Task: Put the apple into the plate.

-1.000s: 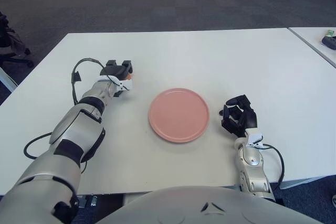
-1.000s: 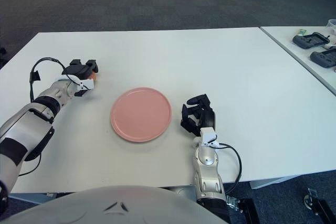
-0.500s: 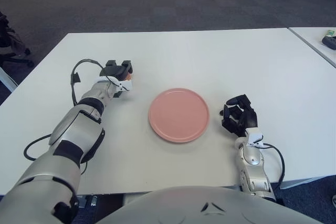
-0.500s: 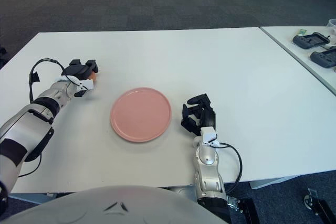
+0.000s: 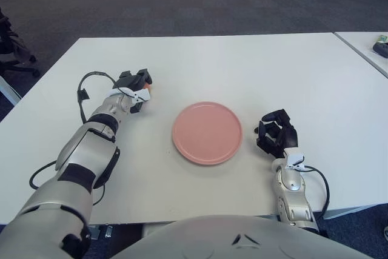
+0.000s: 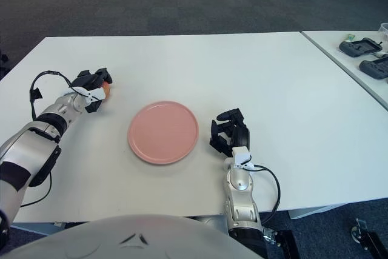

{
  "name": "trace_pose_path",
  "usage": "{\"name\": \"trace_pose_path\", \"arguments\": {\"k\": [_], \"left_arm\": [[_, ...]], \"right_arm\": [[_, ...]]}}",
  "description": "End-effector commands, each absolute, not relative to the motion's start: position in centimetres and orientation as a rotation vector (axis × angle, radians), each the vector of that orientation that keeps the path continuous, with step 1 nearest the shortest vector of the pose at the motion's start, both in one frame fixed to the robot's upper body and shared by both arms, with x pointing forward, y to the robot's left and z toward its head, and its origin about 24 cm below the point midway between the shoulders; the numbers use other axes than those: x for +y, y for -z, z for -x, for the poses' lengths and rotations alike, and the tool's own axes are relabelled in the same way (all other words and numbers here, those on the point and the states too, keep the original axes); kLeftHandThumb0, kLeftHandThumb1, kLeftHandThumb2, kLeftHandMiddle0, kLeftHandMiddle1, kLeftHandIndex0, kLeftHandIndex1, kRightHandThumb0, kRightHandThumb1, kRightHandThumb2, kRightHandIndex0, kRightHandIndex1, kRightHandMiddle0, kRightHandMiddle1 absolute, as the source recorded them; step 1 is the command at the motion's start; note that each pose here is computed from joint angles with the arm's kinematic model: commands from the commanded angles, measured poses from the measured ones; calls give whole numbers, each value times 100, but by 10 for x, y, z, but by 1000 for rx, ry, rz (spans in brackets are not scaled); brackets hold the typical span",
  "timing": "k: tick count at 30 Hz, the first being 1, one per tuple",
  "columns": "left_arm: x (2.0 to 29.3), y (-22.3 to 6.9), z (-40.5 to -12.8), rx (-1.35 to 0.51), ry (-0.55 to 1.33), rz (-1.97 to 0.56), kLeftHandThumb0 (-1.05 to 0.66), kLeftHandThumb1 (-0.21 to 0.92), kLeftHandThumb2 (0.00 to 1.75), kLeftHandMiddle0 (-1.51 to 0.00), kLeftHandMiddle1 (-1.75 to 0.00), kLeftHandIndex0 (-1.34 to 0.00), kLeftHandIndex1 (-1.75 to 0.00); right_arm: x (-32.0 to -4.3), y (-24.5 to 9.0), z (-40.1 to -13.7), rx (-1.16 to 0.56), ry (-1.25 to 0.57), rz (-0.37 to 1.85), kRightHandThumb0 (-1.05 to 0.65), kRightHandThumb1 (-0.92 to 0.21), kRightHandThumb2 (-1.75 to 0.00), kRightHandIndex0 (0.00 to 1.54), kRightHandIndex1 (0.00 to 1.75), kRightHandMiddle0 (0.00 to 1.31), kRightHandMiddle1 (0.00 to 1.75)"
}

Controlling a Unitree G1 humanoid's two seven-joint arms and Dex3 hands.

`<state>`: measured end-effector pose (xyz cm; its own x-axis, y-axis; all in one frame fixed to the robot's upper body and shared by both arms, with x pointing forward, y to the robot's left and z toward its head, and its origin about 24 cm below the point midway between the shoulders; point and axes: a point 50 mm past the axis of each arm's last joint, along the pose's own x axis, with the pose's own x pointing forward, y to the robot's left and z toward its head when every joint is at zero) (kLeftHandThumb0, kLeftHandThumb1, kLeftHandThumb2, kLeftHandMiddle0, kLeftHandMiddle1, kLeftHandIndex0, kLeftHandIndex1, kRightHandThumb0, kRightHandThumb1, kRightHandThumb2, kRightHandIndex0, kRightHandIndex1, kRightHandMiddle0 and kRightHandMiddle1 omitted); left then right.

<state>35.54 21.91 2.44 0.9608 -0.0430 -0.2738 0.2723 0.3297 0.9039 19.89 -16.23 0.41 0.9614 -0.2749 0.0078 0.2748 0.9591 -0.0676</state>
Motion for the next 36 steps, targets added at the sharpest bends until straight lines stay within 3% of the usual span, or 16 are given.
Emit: {"name": "trace_pose_path", "arguments": {"k": [1,20,36], "left_arm": [[218,-12,-348,272,258,-1156,0,0,164,-89,-162,-61,-175],[215,-29,-356,205,249,-1033,0,-1,164,-91,-159,-62,-175],[207,-48,-359,29,315,-1055,0,-1,164,-91,-160,-63,-175]], "right_arm": [[-163,-2,-200,20,287,76,-39,-64,-92,62,135,36,175],[-161,-3,-201,10,281,70,-39,-64,-92,62,136,36,175],[-160,-2,-202,11,279,51,-39,-64,-92,63,138,37,175]]}}
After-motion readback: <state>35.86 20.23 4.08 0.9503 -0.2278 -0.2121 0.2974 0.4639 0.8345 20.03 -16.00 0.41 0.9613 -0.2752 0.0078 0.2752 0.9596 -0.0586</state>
